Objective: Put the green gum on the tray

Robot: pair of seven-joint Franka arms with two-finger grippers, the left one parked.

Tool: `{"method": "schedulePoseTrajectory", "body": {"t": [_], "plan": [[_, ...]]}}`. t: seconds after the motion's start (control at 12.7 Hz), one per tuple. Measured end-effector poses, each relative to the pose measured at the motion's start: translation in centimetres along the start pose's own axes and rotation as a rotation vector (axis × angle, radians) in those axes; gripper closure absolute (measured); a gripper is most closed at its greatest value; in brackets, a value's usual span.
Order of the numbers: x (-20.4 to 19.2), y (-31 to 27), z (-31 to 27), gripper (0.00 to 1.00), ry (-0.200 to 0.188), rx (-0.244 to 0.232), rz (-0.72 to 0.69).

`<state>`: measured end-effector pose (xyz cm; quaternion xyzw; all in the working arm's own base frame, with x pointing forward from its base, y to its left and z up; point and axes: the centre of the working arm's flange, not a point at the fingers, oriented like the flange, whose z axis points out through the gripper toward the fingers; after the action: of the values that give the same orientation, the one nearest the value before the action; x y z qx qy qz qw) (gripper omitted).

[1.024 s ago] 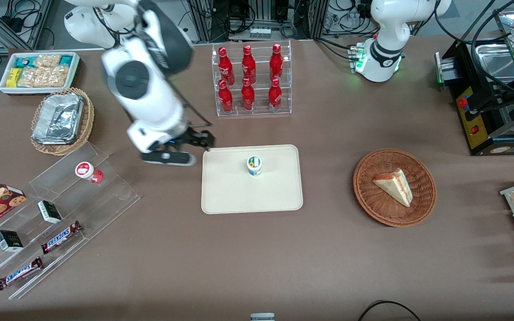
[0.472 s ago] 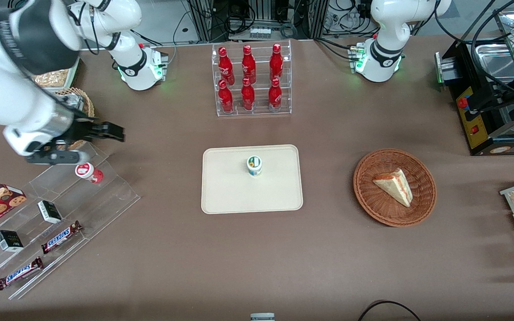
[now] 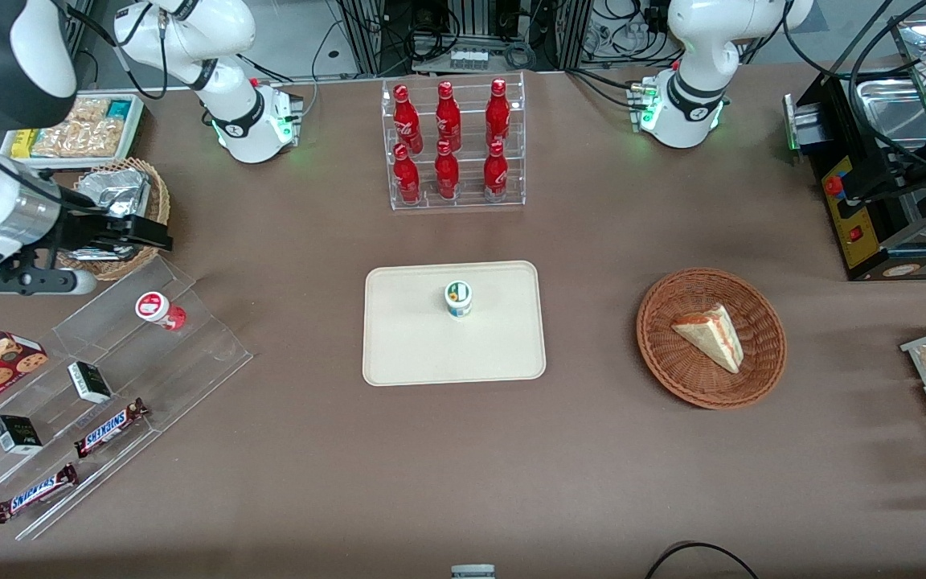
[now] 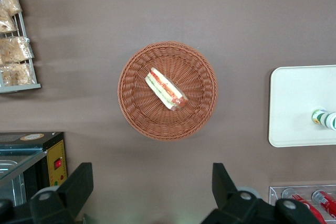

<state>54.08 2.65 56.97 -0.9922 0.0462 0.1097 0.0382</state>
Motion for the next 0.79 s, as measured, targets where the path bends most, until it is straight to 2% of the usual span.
{"method": "schedulePoseTrajectory", "body": {"t": [0.31,0.79], "plan": [[0.3,3.0,-0.3,0.00,0.003,0.007,-0.001],[0.3,4.1,-1.1,0.00,0.023,-0.039,-0.046]]}}
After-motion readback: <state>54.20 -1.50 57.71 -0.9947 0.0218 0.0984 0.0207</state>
